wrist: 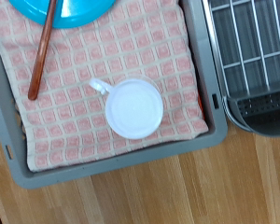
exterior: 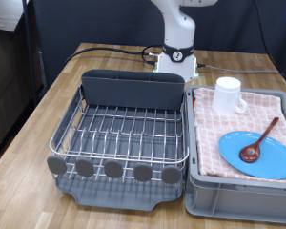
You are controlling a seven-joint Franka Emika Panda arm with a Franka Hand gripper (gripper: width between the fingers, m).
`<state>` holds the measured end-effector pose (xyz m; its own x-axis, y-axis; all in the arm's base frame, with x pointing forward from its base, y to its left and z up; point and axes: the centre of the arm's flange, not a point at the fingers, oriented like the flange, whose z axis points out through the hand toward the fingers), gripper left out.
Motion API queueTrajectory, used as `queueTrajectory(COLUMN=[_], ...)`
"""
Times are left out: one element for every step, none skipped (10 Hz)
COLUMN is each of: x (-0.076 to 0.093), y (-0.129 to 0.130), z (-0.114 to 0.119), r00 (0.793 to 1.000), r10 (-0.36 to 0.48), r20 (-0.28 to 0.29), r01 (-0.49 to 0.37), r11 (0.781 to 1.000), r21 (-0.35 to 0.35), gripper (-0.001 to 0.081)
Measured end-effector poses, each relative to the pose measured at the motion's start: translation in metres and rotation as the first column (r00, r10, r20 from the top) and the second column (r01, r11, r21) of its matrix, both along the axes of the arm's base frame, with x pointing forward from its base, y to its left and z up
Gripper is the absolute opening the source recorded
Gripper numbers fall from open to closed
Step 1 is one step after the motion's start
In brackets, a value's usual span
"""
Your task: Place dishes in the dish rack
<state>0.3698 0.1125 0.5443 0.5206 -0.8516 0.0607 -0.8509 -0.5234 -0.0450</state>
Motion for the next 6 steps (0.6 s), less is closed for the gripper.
queueTrajectory(x=[0.008, 0.016, 0.024, 0.032, 0.039, 0.045], y=[0.011, 0.024, 0.038, 0.052, 0.067, 0.080], z=[-0.003, -0.004, -0.005, -0.004, -0.004, -0.007], r00=[1.000, 1.000, 1.000, 0.997, 0.994, 0.991], r10=[0.000, -0.010, -0.027, -0.070, -0.108, -0.122], r20=[0.002, -0.002, -0.001, 0.011, 0.032, 0.049], r01=[0.000, 0.010, 0.027, 0.070, 0.109, 0.123], r11=[1.000, 0.999, 0.999, 0.997, 0.994, 0.992], r21=[-0.015, -0.031, -0.038, -0.033, -0.027, -0.021], gripper=[0.0803, 0.0803, 0.0803, 0.0803, 0.0803, 0.0803])
